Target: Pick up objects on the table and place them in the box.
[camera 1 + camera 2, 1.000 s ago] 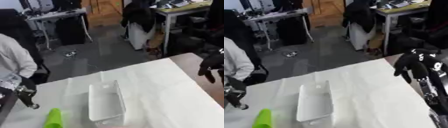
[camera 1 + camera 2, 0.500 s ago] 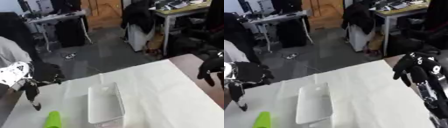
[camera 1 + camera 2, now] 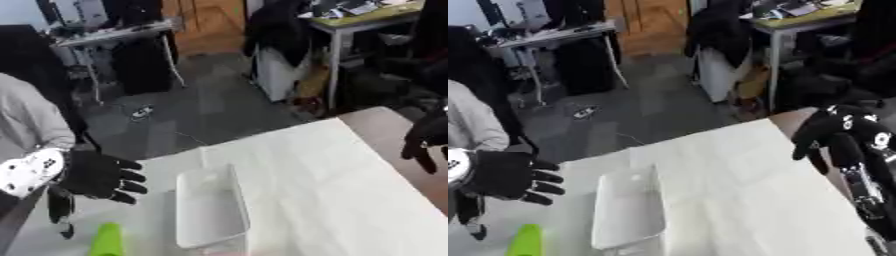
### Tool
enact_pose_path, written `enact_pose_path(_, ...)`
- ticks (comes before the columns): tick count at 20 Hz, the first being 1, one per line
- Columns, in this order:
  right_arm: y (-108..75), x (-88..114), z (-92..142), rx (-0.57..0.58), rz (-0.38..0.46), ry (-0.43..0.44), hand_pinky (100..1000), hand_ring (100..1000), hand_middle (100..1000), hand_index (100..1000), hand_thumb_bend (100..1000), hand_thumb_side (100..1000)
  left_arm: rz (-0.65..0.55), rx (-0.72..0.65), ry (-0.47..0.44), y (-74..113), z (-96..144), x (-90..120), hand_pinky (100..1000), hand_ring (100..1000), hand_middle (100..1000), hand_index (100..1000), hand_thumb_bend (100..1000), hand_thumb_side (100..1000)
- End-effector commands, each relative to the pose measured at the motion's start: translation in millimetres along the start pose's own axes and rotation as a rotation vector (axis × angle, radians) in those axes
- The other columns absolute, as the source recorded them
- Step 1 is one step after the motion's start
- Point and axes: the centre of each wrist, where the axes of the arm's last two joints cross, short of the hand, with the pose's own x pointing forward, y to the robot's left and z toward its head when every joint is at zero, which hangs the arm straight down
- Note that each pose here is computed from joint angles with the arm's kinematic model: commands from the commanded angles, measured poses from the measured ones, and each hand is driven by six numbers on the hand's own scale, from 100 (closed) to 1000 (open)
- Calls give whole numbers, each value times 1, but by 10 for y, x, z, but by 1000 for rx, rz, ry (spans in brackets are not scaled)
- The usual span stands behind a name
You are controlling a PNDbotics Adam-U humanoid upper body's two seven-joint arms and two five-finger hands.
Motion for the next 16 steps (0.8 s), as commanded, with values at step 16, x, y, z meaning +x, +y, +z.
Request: enact_pose_path(16, -65, 42, -37, 15, 31, -17, 100, 406, 502, 628, 100, 756, 2, 230, -99, -455, 232, 340, 1000, 1000, 1000, 939, 877, 589)
